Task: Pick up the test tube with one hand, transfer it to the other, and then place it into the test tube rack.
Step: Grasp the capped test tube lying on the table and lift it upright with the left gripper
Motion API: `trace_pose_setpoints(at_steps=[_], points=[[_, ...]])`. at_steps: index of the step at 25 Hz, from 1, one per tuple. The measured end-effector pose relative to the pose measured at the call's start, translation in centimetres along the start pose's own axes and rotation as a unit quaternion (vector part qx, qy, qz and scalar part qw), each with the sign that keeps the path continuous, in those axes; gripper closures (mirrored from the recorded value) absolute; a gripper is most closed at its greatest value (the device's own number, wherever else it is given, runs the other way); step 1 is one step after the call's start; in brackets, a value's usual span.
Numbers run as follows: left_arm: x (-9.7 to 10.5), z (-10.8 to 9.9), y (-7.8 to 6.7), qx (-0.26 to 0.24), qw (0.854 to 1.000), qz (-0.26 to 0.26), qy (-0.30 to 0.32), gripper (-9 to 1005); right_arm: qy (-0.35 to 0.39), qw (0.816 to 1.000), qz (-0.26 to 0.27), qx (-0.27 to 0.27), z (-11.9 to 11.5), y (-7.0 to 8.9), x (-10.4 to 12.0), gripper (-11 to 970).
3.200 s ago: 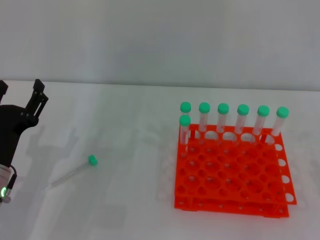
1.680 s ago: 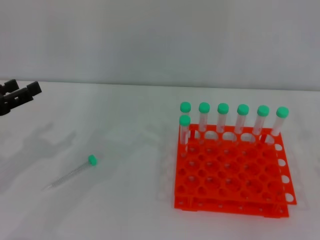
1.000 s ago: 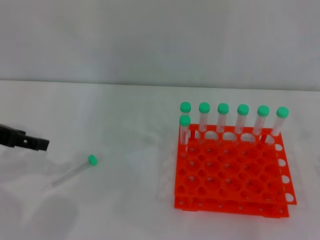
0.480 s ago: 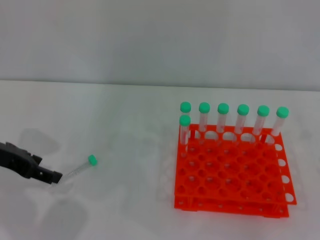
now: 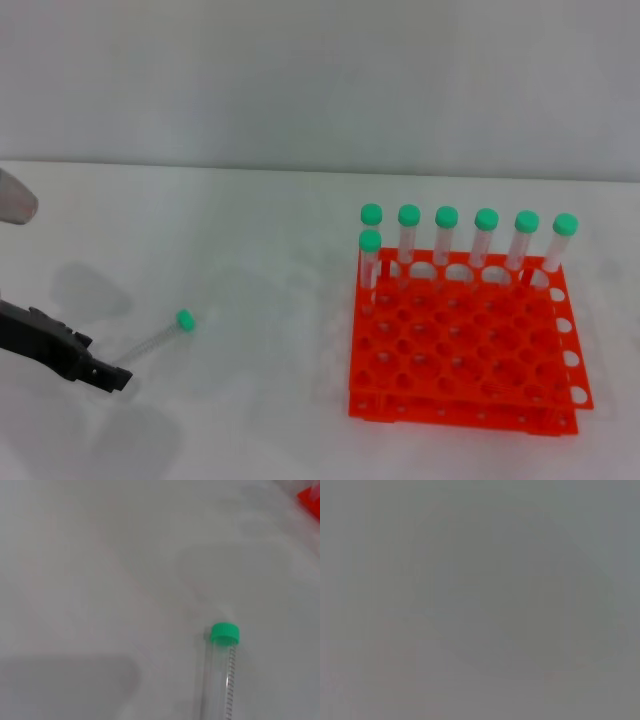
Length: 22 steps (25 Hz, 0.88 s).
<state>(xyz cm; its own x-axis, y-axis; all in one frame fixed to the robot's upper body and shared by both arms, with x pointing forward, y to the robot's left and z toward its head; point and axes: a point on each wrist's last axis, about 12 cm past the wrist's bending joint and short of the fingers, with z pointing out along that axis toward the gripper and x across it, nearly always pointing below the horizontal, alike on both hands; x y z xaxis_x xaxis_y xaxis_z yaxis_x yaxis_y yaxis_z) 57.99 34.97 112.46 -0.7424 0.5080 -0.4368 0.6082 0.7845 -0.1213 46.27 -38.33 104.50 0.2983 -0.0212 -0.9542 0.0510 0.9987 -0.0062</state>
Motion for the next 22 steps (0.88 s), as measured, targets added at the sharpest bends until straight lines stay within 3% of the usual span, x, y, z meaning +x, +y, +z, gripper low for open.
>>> trace_pose_setpoints(at_steps=[18,22], points=[[-1.5,1.4,0.1,-0.015,1.000,0.023,0.011,233,0.008,1.000,0.003,0.009,-0.3,-0.1,0.2,253],[-1.8,2.3,-0.3,-0.013,0.999,0.033,0.027,418,0.008,1.000,0.003,0.008,-0.4,-0.1,0.2,254]])
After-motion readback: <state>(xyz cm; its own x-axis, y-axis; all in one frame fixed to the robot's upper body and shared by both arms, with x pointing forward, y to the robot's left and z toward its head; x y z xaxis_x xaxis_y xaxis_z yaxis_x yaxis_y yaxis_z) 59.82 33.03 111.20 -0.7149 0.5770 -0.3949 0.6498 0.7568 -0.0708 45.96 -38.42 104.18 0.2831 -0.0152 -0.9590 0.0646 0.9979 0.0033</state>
